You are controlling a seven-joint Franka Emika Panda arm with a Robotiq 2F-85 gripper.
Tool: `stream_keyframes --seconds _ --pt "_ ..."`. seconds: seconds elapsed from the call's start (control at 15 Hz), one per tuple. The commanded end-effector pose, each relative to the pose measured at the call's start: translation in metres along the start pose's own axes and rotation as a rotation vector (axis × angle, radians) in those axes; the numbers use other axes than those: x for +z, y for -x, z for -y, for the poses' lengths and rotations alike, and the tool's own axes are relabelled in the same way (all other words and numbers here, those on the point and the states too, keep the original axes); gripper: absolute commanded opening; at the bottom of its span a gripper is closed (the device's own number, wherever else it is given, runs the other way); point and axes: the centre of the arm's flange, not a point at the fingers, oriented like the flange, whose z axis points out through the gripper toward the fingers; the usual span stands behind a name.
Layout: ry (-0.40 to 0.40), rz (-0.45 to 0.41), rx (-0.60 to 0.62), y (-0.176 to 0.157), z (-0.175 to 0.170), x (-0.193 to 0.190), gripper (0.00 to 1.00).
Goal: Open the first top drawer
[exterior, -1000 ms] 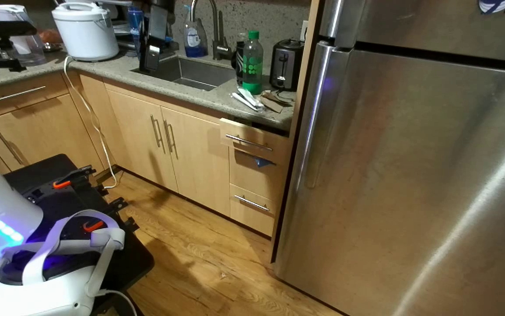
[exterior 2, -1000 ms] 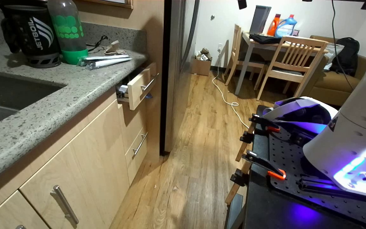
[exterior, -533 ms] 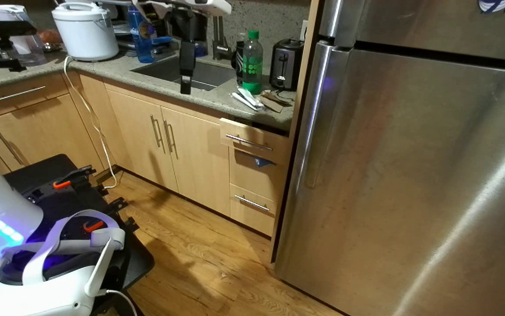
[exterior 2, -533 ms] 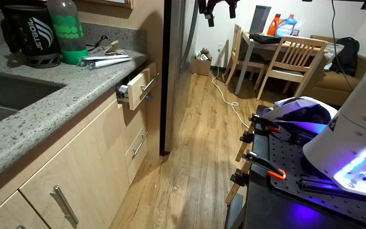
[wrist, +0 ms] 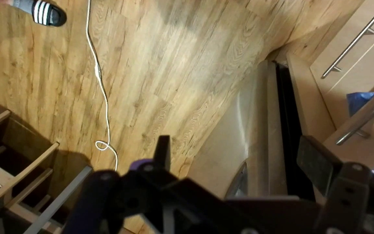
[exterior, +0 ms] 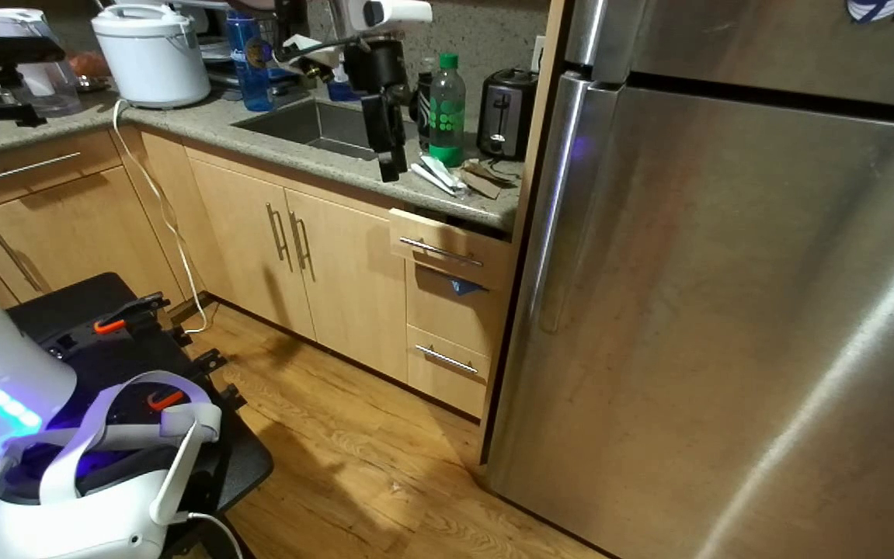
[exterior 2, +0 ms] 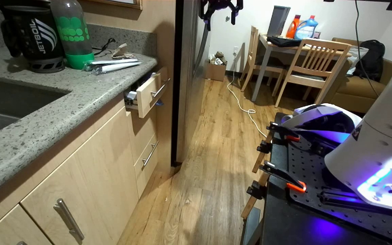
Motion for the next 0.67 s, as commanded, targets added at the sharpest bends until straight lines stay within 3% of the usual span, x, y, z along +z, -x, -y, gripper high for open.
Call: stream_keyframes --seconds 0.0,0.2,0.33,0.6 --pt "0.0 0.001 -0.001 0.0 0.0 0.0 1.0" --pt "0.0 0.0 -0.001 0.0 0.0 0.0 1.0" --pt "-0.029 -0.011 0.112 0.0 0.014 -0.003 1.0" --pt "-0.128 0.088 0.325 0.022 0.053 0.003 1.0"
